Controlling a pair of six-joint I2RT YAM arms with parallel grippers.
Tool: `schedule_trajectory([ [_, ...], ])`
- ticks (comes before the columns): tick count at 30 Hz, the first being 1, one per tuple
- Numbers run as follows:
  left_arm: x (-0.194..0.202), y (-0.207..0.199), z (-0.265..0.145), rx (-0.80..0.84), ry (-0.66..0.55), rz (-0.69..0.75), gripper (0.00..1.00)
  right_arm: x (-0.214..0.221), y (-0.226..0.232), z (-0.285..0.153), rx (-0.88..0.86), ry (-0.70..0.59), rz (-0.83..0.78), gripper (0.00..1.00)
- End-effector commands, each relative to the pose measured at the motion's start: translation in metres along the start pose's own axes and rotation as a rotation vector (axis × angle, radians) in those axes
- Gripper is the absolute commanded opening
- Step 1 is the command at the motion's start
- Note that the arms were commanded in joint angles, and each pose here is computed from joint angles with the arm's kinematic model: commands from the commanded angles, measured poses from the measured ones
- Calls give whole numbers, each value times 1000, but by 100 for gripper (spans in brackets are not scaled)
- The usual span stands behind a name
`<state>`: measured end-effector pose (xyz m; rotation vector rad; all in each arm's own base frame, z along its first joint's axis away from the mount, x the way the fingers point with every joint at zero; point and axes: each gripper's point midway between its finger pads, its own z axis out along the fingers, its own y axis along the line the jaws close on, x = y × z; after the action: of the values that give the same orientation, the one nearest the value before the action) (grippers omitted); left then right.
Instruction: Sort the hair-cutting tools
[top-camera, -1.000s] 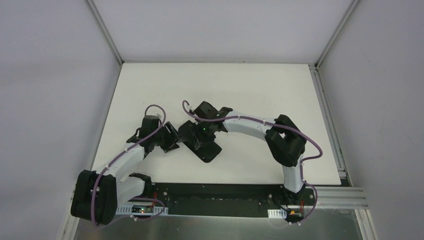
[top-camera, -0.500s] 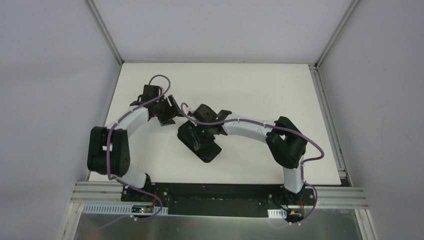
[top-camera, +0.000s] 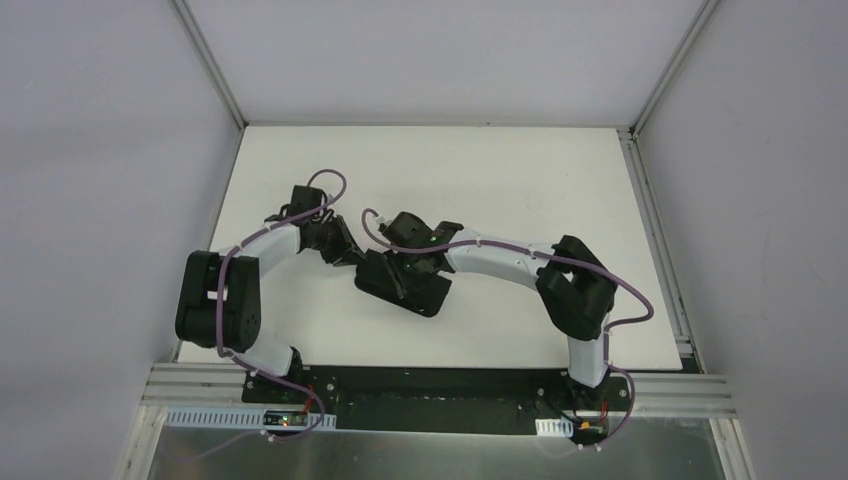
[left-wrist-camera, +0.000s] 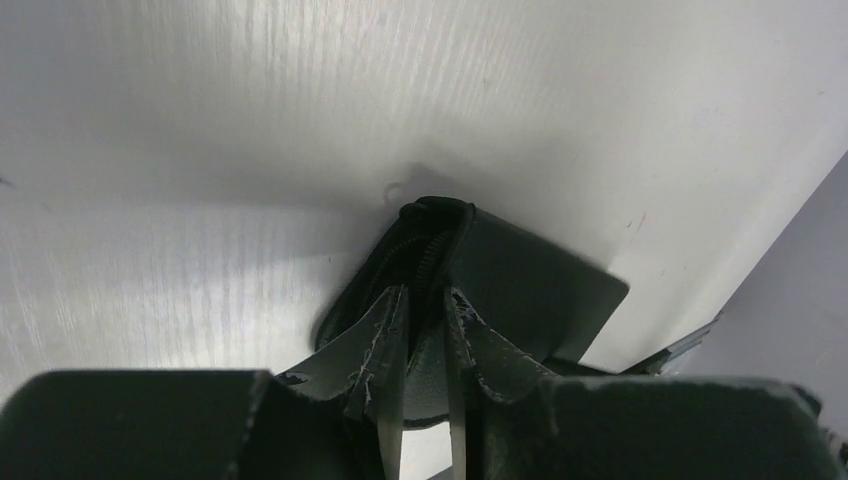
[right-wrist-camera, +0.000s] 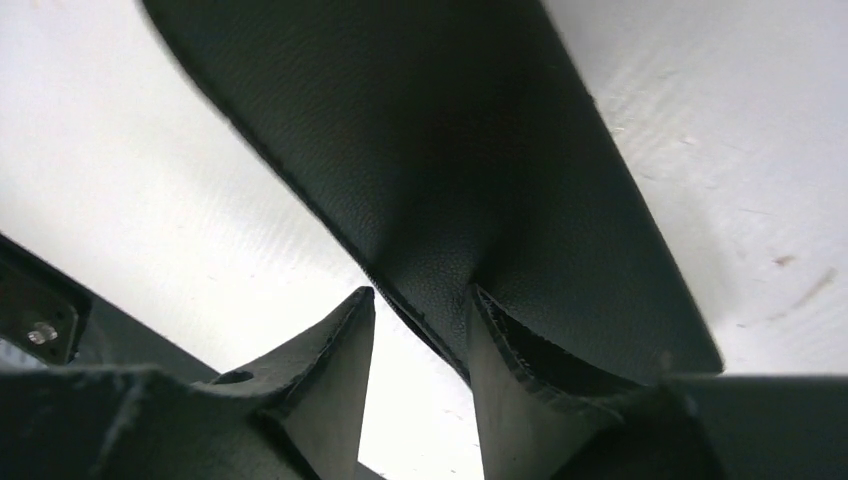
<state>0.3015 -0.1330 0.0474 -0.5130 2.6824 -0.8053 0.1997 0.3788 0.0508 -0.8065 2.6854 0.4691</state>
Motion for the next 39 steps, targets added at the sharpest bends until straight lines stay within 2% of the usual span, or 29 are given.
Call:
schedule_trajectory([
  [1, 44, 6, -7, -22, 78, -21, 18, 30, -91, -1, 295, 141, -30, 46],
  [5, 70, 9, -11, -31, 69, -35, 18, 10, -112, -6, 313, 112, -8, 53],
  [10, 110, 4, -11, -54, 76, 48, 19, -10, -133, -10, 315, 86, 32, 59],
  [14, 131, 2, -18, -29, 91, 93, 26, -16, -136, -13, 291, 70, 6, 61],
  [16, 129, -1, -28, -16, 59, 109, 37, -15, -135, -14, 273, 62, -1, 61],
  [19, 108, -11, -51, -36, -39, 178, 67, -13, -131, -18, 252, 36, 1, 62],
  [21, 88, -22, -66, -52, -99, 231, 74, -15, -131, -24, 254, 12, 11, 63],
  [25, 51, -49, -70, -56, -109, 353, 76, -27, -121, -46, 217, -72, 40, 66],
  [31, 43, -77, -23, -19, 88, 431, 77, -44, -114, -71, 218, -181, 185, 71],
  [36, 48, -80, 3, -18, 176, 467, 77, -41, -121, -84, 243, -261, 481, 80],
  [39, 54, -85, 8, -7, 197, 486, 76, -32, -118, -82, 193, -279, 647, 82],
])
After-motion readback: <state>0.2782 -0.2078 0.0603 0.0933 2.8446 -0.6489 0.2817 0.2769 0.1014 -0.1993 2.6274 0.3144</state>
